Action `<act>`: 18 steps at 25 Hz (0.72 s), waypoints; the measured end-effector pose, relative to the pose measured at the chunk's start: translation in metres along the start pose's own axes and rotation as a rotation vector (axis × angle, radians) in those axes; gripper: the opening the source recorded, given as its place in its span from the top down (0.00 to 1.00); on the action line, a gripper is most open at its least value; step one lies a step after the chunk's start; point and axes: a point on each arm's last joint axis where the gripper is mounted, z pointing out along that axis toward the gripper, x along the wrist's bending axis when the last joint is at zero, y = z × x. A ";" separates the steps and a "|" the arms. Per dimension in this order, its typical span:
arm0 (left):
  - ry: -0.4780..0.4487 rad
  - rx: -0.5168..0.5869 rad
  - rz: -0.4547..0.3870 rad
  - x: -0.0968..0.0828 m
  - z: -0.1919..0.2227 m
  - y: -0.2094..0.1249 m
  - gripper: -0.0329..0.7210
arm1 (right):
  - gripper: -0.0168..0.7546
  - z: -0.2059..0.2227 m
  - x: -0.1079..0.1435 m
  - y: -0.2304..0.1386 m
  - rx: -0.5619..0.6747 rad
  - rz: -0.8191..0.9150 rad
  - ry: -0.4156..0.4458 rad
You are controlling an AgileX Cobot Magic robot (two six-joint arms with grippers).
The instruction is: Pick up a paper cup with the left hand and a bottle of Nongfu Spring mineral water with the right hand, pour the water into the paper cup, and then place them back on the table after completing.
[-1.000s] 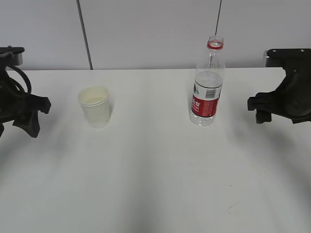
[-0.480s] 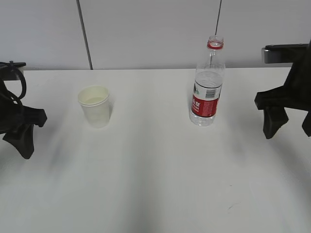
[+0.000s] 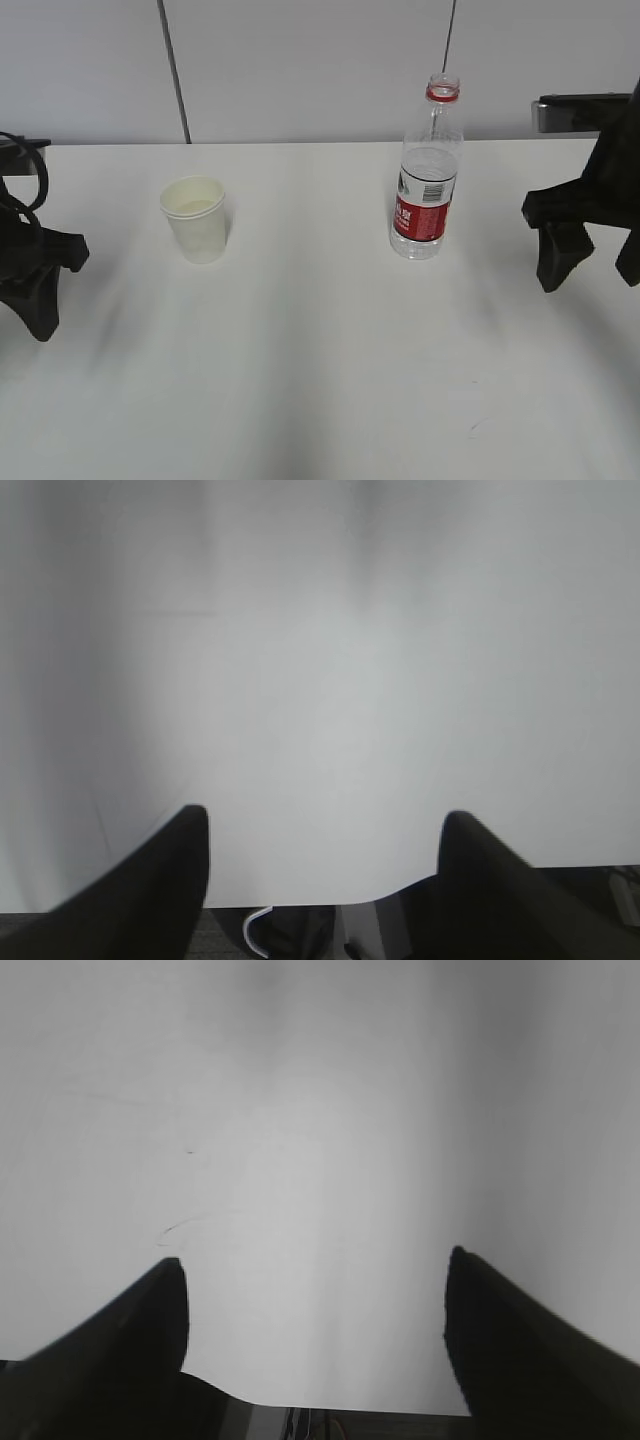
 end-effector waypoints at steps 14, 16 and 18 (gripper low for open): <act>-0.029 -0.117 0.060 0.007 -0.033 -0.027 0.38 | 0.22 -0.037 -0.008 -0.062 -0.109 -0.010 0.024; -0.035 -0.148 0.060 0.012 -0.041 -0.042 0.38 | 0.22 -0.051 -0.010 -0.079 -0.167 -0.010 0.032; -0.043 -0.175 0.060 0.018 -0.046 -0.061 0.38 | 0.22 -0.064 -0.013 -0.096 -0.226 -0.010 0.041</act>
